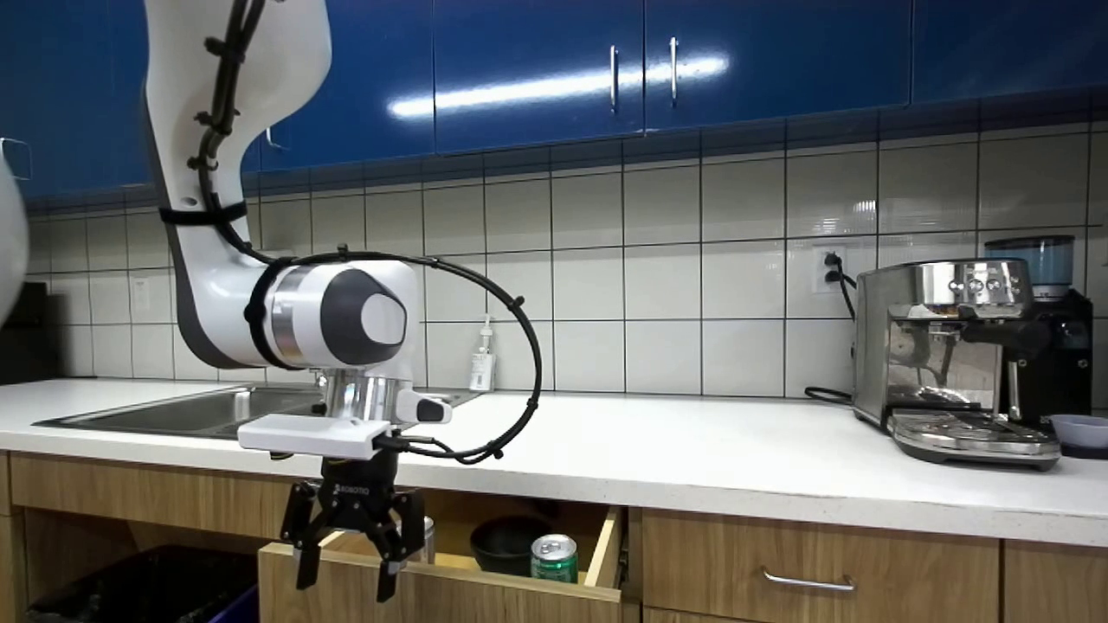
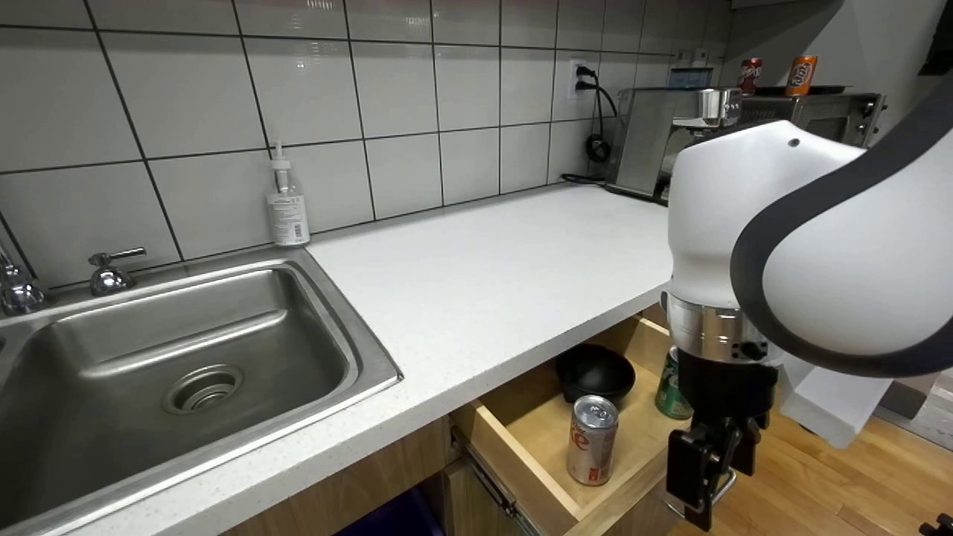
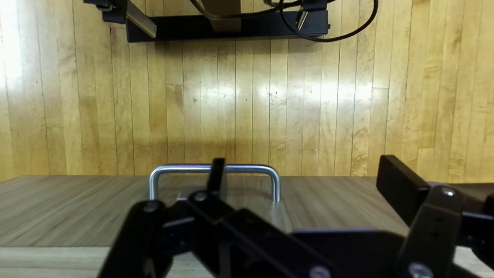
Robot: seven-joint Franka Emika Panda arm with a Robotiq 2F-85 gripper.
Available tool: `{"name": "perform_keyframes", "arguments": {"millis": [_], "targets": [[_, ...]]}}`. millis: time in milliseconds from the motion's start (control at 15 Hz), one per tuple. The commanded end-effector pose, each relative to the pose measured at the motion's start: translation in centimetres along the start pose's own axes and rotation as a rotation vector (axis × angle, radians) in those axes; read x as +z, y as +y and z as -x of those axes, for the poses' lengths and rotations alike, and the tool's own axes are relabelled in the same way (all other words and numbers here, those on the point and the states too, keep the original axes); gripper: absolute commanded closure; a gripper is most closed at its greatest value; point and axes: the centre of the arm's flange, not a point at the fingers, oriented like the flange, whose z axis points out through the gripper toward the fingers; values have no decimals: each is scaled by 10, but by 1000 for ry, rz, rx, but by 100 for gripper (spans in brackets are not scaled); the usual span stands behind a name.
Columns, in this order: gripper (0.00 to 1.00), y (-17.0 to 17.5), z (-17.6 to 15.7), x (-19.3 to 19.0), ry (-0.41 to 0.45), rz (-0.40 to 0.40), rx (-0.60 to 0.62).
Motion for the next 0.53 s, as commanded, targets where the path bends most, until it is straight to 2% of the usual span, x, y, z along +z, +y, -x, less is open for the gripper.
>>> {"name": "perform_keyframes", "arguments": {"millis": [0, 467], "targets": [[0, 3, -14, 4, 24, 12, -24], [0, 4, -22, 13, 78, 40, -22]]}}
